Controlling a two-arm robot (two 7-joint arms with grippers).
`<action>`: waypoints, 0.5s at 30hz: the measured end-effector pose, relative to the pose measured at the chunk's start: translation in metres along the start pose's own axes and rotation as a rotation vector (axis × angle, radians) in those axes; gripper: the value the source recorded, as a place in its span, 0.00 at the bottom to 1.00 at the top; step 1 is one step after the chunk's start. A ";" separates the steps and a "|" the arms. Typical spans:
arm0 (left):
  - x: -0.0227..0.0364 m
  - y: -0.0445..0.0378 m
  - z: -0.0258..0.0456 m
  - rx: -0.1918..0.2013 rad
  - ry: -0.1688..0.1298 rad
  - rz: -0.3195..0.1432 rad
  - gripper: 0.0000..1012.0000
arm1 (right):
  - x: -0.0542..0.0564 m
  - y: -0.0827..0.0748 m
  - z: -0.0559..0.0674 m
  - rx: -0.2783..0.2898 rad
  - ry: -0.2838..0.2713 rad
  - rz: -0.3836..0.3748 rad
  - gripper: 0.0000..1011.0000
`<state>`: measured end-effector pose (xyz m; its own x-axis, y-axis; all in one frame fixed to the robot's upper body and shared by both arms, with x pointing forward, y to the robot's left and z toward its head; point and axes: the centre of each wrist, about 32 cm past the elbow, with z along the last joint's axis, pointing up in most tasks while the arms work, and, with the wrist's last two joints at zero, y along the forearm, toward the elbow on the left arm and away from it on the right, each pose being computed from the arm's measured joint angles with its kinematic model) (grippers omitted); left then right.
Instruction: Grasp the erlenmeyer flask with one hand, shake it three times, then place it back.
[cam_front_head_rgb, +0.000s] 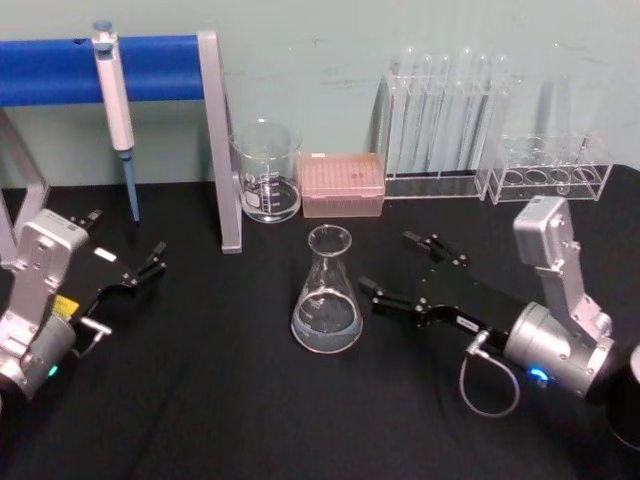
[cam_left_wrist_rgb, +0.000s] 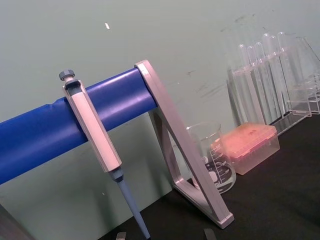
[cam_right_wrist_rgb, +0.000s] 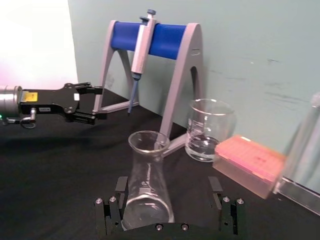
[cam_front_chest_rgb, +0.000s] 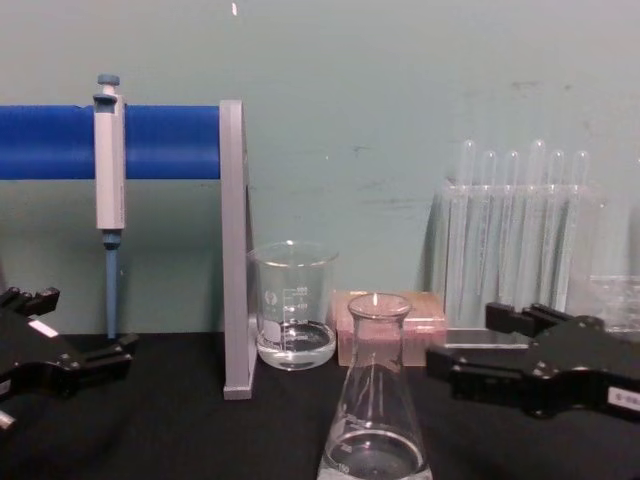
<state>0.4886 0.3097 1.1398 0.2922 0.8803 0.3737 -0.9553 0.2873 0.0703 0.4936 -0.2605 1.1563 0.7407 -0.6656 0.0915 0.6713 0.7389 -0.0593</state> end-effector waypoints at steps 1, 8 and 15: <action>0.0000 0.0000 0.0000 0.000 0.000 0.000 0.99 | 0.000 0.003 0.000 0.001 0.000 0.010 0.99; 0.0000 0.0000 0.0000 0.000 0.000 0.000 0.99 | -0.002 0.018 -0.002 0.007 0.003 0.034 0.99; 0.0000 0.0000 0.0000 0.000 0.000 0.000 0.99 | -0.003 0.035 -0.003 0.010 0.010 0.044 0.99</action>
<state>0.4886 0.3097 1.1398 0.2923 0.8803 0.3737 -0.9553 0.2873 0.0703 0.5145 -0.2332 1.1505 0.7695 -0.6337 0.0787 0.6380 0.7682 -0.0529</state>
